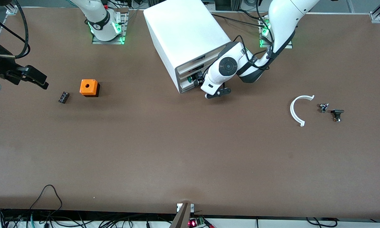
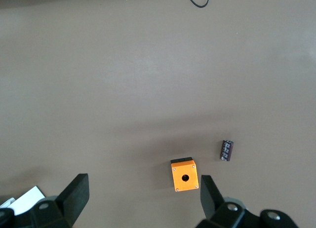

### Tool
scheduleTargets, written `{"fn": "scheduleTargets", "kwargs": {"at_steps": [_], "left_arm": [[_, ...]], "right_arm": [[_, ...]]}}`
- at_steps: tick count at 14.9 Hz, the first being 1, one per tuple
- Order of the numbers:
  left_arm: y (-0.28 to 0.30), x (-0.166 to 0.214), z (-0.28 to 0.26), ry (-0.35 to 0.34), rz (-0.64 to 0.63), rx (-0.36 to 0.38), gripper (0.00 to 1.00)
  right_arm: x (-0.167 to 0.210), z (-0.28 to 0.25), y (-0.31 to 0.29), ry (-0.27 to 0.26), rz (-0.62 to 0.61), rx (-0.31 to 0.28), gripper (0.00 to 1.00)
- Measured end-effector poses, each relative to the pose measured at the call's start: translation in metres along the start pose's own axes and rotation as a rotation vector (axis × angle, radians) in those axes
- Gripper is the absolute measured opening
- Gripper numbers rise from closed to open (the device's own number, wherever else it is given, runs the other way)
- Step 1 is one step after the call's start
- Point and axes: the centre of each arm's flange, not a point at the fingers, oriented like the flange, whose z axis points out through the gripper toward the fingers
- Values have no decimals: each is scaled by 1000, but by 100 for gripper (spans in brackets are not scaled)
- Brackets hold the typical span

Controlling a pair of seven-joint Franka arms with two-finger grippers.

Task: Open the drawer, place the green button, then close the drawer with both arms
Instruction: 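Push the drawer shut into the cabinet with the left gripper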

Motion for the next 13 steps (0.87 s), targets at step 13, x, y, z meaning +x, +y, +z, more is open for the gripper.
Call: {"fn": "scheduleTargets", "kwargs": {"at_steps": [13], "left_arm": [[5,-6,-4,0,-5,-9,100]], "right_arm": [[0,-1,-2,1,-4,1,100]]}}
